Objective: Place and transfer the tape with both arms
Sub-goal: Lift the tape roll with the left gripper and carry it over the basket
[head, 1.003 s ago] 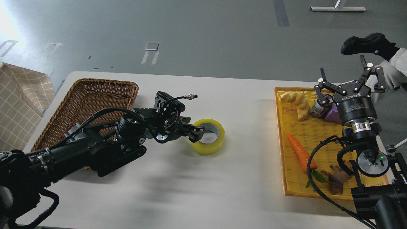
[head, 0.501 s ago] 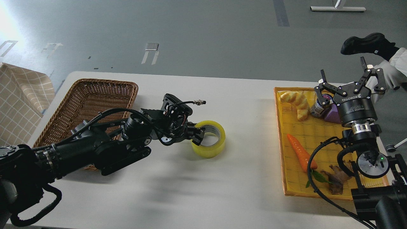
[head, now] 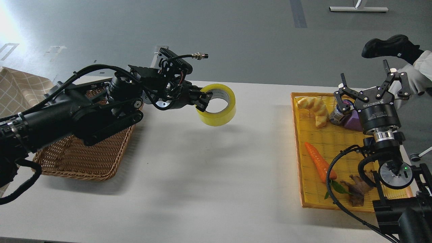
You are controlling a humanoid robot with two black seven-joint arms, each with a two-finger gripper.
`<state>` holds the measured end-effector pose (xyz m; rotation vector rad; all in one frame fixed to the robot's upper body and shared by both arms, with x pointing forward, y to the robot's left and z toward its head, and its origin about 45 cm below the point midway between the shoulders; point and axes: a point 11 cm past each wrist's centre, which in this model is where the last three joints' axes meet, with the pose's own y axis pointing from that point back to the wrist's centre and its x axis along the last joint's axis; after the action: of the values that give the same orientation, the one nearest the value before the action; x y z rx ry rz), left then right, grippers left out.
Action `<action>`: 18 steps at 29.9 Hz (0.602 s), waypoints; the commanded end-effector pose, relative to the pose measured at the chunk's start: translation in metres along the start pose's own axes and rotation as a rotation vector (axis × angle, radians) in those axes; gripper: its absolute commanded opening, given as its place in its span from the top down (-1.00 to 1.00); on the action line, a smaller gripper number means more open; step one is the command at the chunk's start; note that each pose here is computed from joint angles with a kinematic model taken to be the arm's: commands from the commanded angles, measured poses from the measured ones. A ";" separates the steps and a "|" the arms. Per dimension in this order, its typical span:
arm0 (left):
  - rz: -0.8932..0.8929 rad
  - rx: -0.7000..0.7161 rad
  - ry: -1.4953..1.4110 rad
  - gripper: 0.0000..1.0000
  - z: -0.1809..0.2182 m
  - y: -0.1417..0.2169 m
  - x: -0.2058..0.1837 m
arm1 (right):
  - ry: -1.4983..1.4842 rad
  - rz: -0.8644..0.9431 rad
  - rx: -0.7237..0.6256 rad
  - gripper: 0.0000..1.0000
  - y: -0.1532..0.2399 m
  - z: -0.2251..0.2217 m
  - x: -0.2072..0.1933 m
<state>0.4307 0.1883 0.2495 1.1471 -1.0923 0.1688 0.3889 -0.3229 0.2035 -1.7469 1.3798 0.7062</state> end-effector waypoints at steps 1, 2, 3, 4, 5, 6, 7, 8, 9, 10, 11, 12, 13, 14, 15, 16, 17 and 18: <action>-0.013 0.054 0.012 1.00 -0.038 0.025 -0.009 | -0.001 0.000 -0.001 -1.00 0.000 0.001 0.000; -0.015 0.064 0.016 1.00 -0.045 0.030 -0.010 | -0.001 0.000 -0.001 -1.00 0.000 0.001 0.000; -0.019 0.084 0.020 1.00 -0.058 0.040 -0.014 | -0.003 0.000 -0.001 -1.00 0.000 0.001 0.000; -0.021 0.091 0.023 1.00 -0.064 0.044 -0.015 | -0.002 0.000 -0.001 -1.00 0.000 0.001 0.000; -0.022 0.100 0.026 1.00 -0.070 0.049 -0.017 | -0.003 0.000 -0.001 -1.00 0.000 0.001 0.000; -0.026 0.115 0.030 1.00 -0.079 0.058 -0.019 | -0.003 0.000 -0.001 -1.00 0.000 0.001 0.000; -0.028 0.130 0.033 1.00 -0.088 0.066 -0.022 | -0.003 0.000 -0.001 -1.00 0.000 0.001 0.000; -0.030 0.134 0.036 1.00 -0.091 0.069 -0.023 | -0.002 -0.001 -0.001 -1.00 -0.001 0.001 -0.001; -0.038 0.147 0.043 1.00 -0.099 0.077 -0.029 | -0.003 0.000 -0.001 -1.00 -0.001 0.001 0.000; -0.043 0.153 0.046 1.00 -0.104 0.080 -0.031 | -0.003 -0.001 -0.001 -1.00 -0.001 0.001 -0.001; -0.049 0.163 0.050 1.00 -0.109 0.085 -0.035 | -0.003 -0.001 -0.001 -1.00 -0.001 0.001 -0.001; -0.064 0.175 0.056 1.00 -0.116 0.091 -0.041 | -0.003 -0.003 0.000 -1.00 -0.002 0.001 -0.001; -0.071 0.178 0.057 1.00 -0.118 0.094 -0.044 | -0.003 -0.003 0.000 -1.00 -0.002 0.001 -0.001; -0.085 0.181 0.058 1.00 -0.123 0.100 -0.051 | -0.005 -0.003 0.000 -1.00 -0.002 0.001 -0.001; -0.098 0.184 0.058 1.00 -0.128 0.106 -0.058 | -0.006 -0.003 0.001 -1.00 -0.002 0.002 -0.001; -0.106 0.186 0.058 1.00 -0.130 0.108 -0.060 | -0.006 -0.004 0.000 -1.00 -0.003 0.002 -0.002; -0.109 0.194 0.061 1.00 -0.134 0.112 -0.062 | -0.008 -0.004 0.000 -1.00 -0.003 0.002 -0.002; -0.112 0.207 0.067 1.00 -0.141 0.117 -0.066 | -0.011 -0.005 -0.002 -1.00 -0.003 0.004 -0.003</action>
<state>0.4156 0.3611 0.2754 1.3516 -0.9819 0.2295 0.3910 -0.3203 0.2043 -1.7453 1.3727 0.7093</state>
